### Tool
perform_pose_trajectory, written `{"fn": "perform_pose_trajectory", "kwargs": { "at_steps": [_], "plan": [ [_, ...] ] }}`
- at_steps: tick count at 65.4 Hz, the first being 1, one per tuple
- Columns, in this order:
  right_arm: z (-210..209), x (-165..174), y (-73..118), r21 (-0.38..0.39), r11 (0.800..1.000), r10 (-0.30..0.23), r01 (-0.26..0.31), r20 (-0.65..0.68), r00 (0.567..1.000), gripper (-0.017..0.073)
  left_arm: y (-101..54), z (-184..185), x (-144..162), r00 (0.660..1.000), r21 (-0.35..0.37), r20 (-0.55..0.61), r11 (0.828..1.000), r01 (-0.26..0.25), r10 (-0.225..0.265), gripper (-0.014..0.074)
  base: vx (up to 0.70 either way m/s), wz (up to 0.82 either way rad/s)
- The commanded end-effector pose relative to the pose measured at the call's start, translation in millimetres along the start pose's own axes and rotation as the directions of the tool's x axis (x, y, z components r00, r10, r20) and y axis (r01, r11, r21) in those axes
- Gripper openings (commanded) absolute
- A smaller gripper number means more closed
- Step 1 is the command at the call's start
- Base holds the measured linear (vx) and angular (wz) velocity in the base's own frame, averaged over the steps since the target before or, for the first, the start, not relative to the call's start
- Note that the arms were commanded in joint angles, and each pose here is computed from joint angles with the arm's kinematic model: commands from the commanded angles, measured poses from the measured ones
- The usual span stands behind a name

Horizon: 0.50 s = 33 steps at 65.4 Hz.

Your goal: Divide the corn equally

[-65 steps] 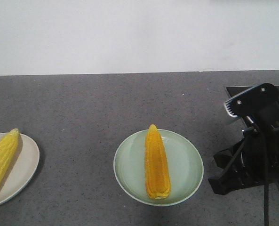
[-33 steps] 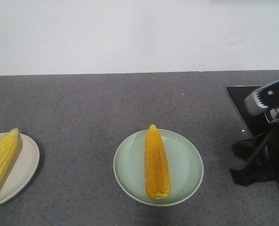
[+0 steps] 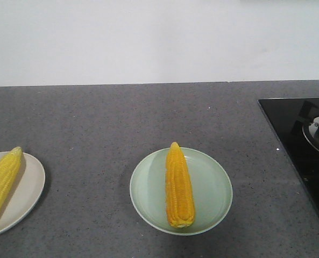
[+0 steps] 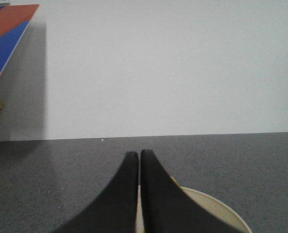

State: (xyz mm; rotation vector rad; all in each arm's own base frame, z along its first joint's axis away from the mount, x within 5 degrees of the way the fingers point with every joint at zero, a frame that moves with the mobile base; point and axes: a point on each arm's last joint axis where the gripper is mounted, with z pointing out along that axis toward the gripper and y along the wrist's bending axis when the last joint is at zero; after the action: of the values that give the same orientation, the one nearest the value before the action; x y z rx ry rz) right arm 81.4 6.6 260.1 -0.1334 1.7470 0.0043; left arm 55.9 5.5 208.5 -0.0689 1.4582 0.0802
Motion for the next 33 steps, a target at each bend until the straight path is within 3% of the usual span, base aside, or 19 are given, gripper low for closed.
{"fn": "perform_pose_trajectory", "kwargs": {
  "at_steps": [1,15,33],
  "plan": [
    [-9,7,-5.0,0.092,0.996,-0.015,-0.003,0.201,0.98,-0.001,0.4,-1,-3,0.997,-0.002,0.078,1.0,0.019,-0.018,-0.0006,0.0,0.0],
    [-14,53,-3.8,0.148,0.989,-0.027,-0.014,0.274,0.961,-0.001,0.4,-1,-3,0.997,-0.002,0.078,1.0,0.019,-0.018,-0.0006,0.0,0.0],
    [-14,64,0.5,0.091,0.996,-0.022,0.001,0.222,0.975,-0.001,0.4,-1,-3,0.997,-0.002,0.077,1.0,0.019,-0.018,-0.0006,0.0,0.0]
  ]
}}
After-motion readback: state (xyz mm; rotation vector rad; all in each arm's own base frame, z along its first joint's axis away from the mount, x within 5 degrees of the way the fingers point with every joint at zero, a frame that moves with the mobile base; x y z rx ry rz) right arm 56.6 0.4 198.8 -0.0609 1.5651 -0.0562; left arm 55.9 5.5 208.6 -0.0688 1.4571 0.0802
